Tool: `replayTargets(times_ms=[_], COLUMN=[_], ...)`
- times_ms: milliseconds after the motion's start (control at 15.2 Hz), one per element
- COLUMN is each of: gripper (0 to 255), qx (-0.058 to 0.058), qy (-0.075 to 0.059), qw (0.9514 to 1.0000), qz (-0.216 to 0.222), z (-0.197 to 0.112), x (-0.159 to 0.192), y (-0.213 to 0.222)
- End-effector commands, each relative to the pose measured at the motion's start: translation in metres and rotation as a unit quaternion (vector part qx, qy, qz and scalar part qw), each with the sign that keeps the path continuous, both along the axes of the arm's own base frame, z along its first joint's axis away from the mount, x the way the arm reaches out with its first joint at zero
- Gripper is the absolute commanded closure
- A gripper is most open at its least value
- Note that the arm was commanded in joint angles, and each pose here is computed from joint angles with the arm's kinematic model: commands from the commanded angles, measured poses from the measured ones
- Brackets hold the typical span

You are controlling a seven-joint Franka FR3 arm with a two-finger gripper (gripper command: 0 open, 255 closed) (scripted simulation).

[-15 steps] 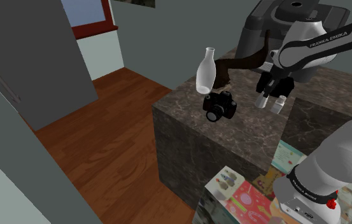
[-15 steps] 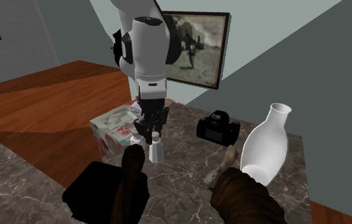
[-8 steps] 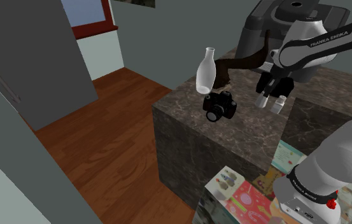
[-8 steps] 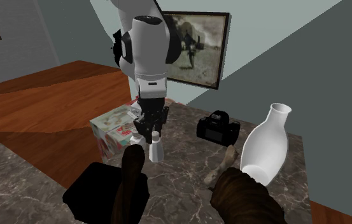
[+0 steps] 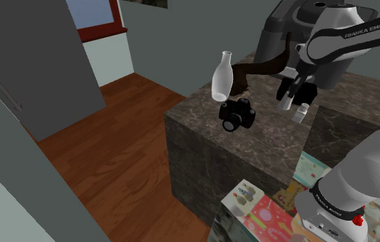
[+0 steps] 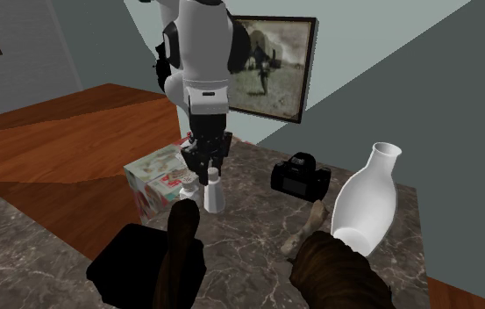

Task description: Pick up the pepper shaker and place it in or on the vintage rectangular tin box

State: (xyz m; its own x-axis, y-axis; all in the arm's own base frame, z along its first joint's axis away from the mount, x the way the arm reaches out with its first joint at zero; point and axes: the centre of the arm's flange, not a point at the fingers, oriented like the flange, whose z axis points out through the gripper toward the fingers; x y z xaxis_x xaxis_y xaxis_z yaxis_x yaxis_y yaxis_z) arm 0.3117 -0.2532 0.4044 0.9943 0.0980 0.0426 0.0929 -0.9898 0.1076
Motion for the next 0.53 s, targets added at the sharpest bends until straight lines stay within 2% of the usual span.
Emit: replayTargets(times_ms=[0, 462], gripper=[255, 255], qx=[0.000, 0.000], qy=[0.000, 0.000], qw=[1.0000, 1.0000], qz=[0.000, 0.000], z=[0.010, 0.047], x=[0.000, 0.000], y=[0.000, 0.000])
